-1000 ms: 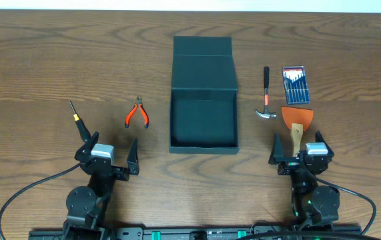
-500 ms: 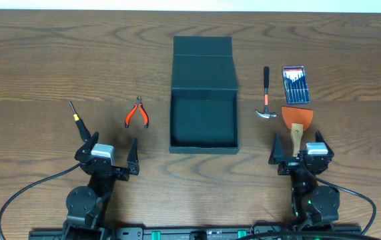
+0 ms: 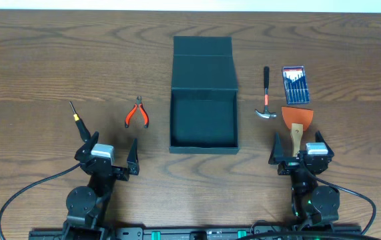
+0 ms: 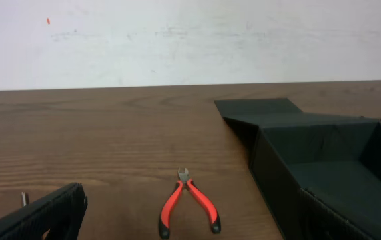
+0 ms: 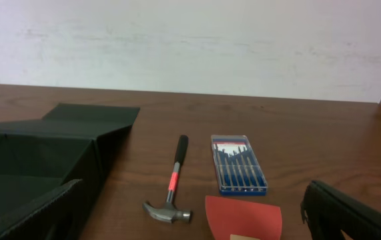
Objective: Pack container
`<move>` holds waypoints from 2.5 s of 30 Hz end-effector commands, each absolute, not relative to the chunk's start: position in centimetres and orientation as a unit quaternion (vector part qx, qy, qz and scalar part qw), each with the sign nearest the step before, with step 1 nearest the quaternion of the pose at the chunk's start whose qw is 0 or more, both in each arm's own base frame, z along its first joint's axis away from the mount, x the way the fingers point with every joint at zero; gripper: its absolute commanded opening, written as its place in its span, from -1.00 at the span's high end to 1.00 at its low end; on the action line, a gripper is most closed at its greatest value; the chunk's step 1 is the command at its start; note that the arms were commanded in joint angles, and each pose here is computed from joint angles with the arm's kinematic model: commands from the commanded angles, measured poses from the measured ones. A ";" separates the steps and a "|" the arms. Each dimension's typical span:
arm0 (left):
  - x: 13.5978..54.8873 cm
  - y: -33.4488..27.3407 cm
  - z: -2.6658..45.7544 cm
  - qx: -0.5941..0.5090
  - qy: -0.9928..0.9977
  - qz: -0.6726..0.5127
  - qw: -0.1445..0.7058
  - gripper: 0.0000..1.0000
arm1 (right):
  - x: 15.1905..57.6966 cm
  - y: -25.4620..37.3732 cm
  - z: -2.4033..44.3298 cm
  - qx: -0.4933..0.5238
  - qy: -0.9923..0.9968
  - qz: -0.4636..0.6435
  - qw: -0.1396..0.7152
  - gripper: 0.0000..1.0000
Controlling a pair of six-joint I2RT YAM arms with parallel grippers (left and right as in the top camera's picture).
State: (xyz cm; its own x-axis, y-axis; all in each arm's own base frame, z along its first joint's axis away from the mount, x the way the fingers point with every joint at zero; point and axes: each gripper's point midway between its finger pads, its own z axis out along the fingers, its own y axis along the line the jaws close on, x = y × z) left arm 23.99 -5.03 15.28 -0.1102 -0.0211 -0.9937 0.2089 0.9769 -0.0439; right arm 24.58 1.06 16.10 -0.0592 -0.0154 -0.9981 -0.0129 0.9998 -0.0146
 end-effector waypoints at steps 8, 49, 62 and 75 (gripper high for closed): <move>23.7 -5.8 13.9 0.077 0.753 -0.102 0.645 -0.97 | 24.6 1.4 15.9 -0.016 0.730 0.002 0.683 -0.99; 23.7 -5.8 13.9 0.077 0.753 -0.102 0.645 -0.97 | 24.6 1.3 15.9 -0.016 0.730 0.002 0.684 -0.98; 23.7 -5.8 13.9 0.077 0.753 -0.102 0.645 -0.97 | 24.6 1.3 15.9 -0.016 0.730 0.002 0.684 -0.98; 23.7 -5.8 13.9 0.077 0.753 -0.102 0.645 -0.97 | 24.6 1.7 15.8 -0.022 0.730 0.011 0.683 -0.98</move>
State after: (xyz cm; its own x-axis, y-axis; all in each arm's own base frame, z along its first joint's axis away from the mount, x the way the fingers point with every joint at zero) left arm 23.99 -5.03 15.28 -0.1102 -0.0211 -0.9937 0.2089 0.9769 -0.0439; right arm 24.58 1.08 16.10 -0.0592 -0.0154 -0.9981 -0.0144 0.9998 -0.0145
